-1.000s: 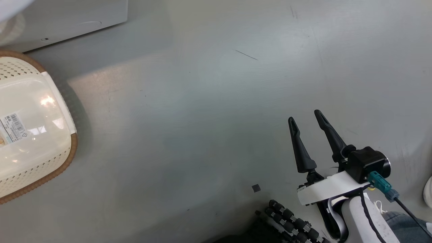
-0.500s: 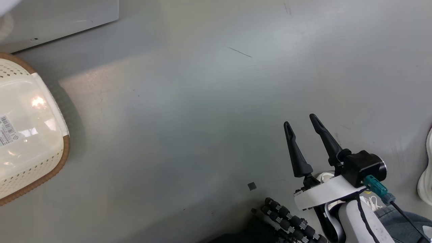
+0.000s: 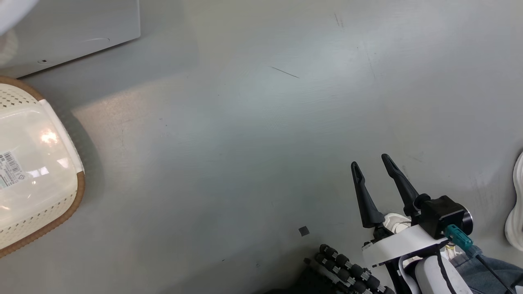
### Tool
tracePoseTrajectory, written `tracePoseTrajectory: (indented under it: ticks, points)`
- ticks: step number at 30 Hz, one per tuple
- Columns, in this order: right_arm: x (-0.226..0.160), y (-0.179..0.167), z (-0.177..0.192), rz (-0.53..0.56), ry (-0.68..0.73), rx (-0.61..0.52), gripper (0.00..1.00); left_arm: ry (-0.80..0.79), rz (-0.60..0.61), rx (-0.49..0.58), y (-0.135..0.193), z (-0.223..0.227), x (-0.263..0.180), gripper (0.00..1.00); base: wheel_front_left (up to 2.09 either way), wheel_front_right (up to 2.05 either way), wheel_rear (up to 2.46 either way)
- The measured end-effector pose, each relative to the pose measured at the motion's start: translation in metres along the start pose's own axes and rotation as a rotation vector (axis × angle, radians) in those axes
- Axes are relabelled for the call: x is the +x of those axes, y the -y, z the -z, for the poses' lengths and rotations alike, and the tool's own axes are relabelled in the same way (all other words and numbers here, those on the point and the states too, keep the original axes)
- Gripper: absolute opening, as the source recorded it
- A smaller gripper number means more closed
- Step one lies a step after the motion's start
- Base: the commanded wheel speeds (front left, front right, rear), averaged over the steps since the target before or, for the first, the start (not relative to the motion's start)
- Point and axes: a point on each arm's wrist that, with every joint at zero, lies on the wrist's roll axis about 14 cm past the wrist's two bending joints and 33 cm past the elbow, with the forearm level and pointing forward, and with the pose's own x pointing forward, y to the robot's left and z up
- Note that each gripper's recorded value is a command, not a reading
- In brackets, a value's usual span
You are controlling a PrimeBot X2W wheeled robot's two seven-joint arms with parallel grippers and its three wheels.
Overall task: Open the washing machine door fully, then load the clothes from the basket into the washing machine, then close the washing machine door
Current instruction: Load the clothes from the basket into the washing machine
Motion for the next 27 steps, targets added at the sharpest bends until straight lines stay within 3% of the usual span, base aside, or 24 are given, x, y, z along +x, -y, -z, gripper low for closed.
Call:
tracePoseTrajectory:
  ticks: [9,27]
  points:
    - [0.001,0.001,-0.006,-0.003,0.023,0.002,1.0,-0.144,-0.007,-0.043,0.012,0.018,-0.008,1.0,0.0,0.0,0.0]
    - [0.007,-0.006,-0.024,-0.059,0.083,-0.014,1.0,-0.15,-0.031,-0.122,0.019,-0.007,-0.031,1.0,0.0,0.0,0.0]
